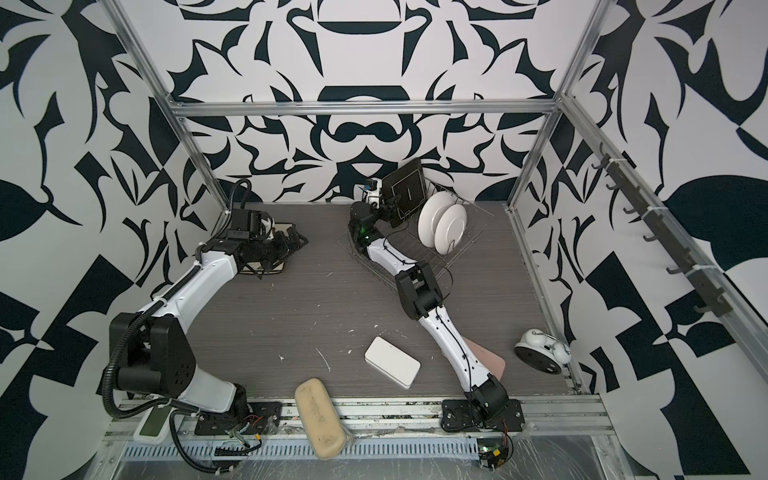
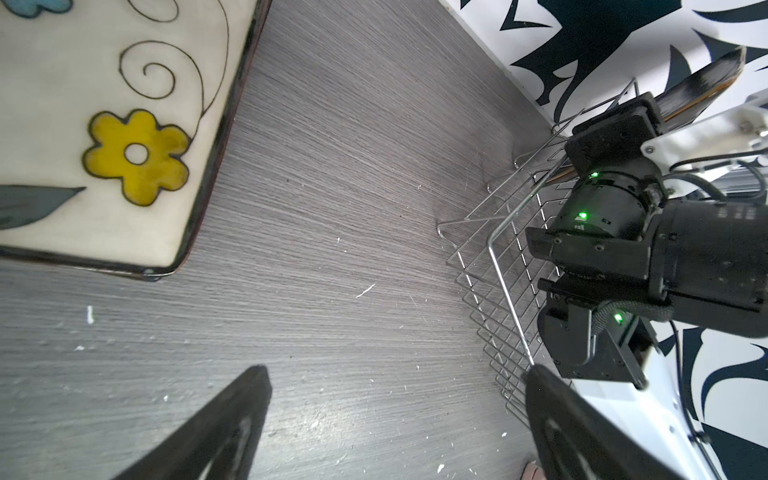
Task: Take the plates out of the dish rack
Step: 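Close the right gripper on the top edge of the dark square plate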
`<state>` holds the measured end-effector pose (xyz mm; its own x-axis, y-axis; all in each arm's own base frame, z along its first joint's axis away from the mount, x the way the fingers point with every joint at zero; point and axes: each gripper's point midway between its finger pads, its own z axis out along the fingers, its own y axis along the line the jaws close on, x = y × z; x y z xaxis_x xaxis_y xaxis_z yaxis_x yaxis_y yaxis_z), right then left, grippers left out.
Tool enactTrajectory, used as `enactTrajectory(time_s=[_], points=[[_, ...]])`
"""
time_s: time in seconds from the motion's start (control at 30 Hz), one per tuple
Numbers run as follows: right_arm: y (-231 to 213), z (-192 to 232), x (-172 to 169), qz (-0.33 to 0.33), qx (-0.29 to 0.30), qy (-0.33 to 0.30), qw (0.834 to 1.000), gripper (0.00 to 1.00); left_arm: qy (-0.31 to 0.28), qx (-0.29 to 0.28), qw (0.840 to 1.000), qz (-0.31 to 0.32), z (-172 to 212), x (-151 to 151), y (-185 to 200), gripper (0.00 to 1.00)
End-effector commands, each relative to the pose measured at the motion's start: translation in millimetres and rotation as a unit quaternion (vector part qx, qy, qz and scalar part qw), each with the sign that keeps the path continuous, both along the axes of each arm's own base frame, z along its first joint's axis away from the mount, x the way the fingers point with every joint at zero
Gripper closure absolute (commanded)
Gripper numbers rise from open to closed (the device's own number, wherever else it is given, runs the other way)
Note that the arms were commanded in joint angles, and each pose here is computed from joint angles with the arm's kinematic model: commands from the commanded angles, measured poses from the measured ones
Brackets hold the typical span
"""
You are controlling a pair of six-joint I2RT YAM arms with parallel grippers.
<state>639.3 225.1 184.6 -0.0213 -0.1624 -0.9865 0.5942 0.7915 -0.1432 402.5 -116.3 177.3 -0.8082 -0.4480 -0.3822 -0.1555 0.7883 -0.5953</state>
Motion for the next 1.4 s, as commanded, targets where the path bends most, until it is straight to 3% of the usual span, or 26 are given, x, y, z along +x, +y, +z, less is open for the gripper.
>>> enactTrajectory(time_s=[0.0,0.43,1.0,1.37], points=[[-4,47,-3,0.009,0.037,-0.068,0.997,0.35,-0.011,0.0,1.0,-0.005,13,4,0,0.01],[-11,42,7,0.018,0.049,-0.083,0.995,0.44,-0.009,0.001,1.0,-0.008,13,4,0,0.01],[-15,66,5,0.025,0.072,-0.127,0.989,0.53,-0.005,-0.001,1.0,-0.009,11,3,-1,0.01],[-14,68,5,0.029,0.069,-0.124,0.99,0.66,-0.008,-0.003,1.0,-0.009,14,2,-1,0.01]])
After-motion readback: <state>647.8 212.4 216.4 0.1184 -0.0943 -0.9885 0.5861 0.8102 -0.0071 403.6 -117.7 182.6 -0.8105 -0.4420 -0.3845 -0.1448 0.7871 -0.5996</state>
